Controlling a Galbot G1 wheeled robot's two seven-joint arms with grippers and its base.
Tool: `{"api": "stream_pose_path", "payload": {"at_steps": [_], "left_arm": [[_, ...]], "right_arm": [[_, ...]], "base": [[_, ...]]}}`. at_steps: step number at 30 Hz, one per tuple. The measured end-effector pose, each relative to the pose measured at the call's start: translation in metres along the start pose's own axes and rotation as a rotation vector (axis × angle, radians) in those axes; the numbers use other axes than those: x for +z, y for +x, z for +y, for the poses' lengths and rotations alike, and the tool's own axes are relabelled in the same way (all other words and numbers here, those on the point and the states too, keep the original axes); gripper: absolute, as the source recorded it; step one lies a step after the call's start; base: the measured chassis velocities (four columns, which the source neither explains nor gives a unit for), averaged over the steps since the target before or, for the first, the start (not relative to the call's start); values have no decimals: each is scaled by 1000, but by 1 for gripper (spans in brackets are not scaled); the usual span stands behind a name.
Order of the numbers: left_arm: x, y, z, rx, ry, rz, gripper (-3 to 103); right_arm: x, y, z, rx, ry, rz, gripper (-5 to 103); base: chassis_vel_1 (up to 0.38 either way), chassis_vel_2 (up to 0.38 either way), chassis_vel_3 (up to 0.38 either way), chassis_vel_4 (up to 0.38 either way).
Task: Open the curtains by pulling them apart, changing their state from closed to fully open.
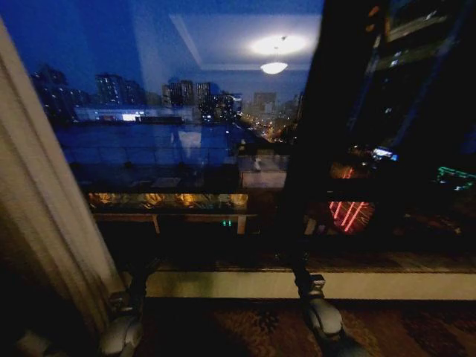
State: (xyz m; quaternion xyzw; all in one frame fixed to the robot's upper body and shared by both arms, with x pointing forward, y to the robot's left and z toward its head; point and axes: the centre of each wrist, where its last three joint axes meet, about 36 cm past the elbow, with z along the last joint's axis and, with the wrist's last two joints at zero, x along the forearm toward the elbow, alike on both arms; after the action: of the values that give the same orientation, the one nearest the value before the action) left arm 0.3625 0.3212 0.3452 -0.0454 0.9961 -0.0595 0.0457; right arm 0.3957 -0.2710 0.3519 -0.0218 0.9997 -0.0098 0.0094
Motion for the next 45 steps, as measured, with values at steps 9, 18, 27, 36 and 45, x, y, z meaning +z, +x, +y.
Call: {"api": "stream_pose_path", "payload": {"at_steps": [9,18,27,36,45], "left_arm": [[0,0,0,0,0,0,100],[0,0,0,0,0,0,100],[0,0,0,0,0,0,100],[0,0,0,0,0,0,100],[0,0,0,0,0,0,100]], "right_arm": [[0,0,0,0,0,0,100],[0,0,0,0,0,0,100],[0,0,0,0,0,0,100],[0,0,0,0,0,0,100],[0,0,0,0,0,0,100]], "base": [[-337,-329,346,337],[-362,-352,371,365],[-348,-359,353,348],[-350,-357,369,352],[-353,-359,343,356]]}}
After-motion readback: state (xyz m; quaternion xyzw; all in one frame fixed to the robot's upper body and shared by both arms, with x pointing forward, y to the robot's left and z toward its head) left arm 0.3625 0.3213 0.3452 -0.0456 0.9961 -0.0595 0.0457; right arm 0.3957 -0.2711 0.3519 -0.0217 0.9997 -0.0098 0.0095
